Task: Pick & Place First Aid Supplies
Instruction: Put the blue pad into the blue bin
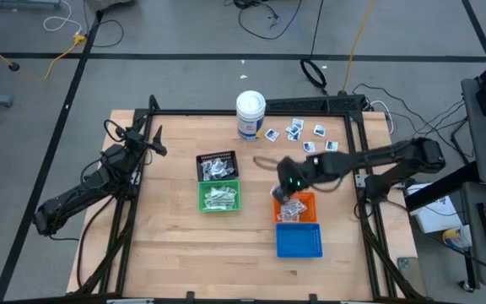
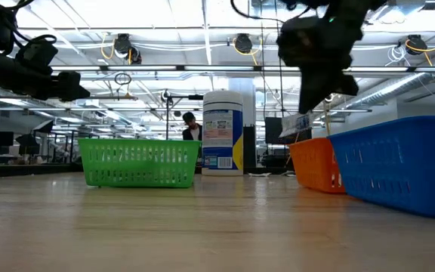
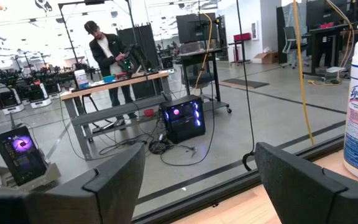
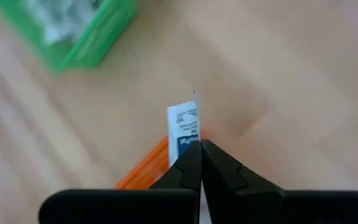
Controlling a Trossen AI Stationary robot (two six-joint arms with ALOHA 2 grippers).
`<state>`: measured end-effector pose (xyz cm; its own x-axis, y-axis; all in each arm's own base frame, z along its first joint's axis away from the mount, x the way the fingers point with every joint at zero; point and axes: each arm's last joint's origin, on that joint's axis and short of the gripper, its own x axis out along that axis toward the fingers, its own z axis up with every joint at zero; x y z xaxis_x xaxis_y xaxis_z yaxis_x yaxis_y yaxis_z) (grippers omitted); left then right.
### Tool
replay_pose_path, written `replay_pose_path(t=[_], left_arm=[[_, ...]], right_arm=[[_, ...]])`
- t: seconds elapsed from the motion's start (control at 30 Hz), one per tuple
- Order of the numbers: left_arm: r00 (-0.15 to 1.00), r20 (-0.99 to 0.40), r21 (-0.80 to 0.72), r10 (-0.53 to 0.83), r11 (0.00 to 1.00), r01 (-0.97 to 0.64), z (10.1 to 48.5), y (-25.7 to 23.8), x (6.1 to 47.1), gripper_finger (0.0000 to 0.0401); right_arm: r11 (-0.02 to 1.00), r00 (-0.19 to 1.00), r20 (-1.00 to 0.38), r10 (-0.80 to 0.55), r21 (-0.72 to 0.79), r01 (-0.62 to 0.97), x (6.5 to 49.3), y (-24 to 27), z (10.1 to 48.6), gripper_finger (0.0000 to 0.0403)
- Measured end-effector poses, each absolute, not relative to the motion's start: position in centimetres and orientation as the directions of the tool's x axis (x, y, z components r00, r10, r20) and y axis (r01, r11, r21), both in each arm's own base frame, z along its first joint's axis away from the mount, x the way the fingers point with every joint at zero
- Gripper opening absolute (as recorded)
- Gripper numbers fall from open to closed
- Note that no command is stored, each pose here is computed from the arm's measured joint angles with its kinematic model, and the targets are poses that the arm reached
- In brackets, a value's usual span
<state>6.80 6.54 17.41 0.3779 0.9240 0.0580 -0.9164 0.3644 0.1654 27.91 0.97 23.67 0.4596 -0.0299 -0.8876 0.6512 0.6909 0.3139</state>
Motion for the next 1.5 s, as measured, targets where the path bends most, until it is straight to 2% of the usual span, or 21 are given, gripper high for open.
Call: replay_pose_path(t=[0.4,0.67,1.07,1.37,1.5], left_arm=[[0.378,0.058,0.165,0.924,0.365,-0.916,17.4,6.5,6.8,0.0305],[0.378,0.058,0.165,0.924,0.365,-0.916,17.4,6.5,6.8,0.0306],[0.378,0.058,0.165,0.924,0.365,-0.916,17.4,6.5,6.8,0.0306],[0.378,0.058,0.166,0.924,0.365,-0.916,17.4,6.5,6.8,0.0305],[0.378,0.058,0.165,0.924,0.364,-0.916,17.4,6.5,6.8,0.0306]], right_arm=[[0.818,0.455,-0.88,0.134,0.357,0.45,25.7,10.3,24.2,0.0],[0.865,0.434,-0.879,0.196,0.363,0.345,23.9,13.7,24.2,0.0],[0.948,0.338,-0.933,0.124,0.213,0.239,24.0,15.7,21.3,0.0],[0.955,0.316,-0.945,0.087,0.17,0.243,23.6,15.5,20.4,0.0001],[0.946,0.299,-0.951,0.078,0.165,0.279,23.4,15.3,19.9,0.0014]])
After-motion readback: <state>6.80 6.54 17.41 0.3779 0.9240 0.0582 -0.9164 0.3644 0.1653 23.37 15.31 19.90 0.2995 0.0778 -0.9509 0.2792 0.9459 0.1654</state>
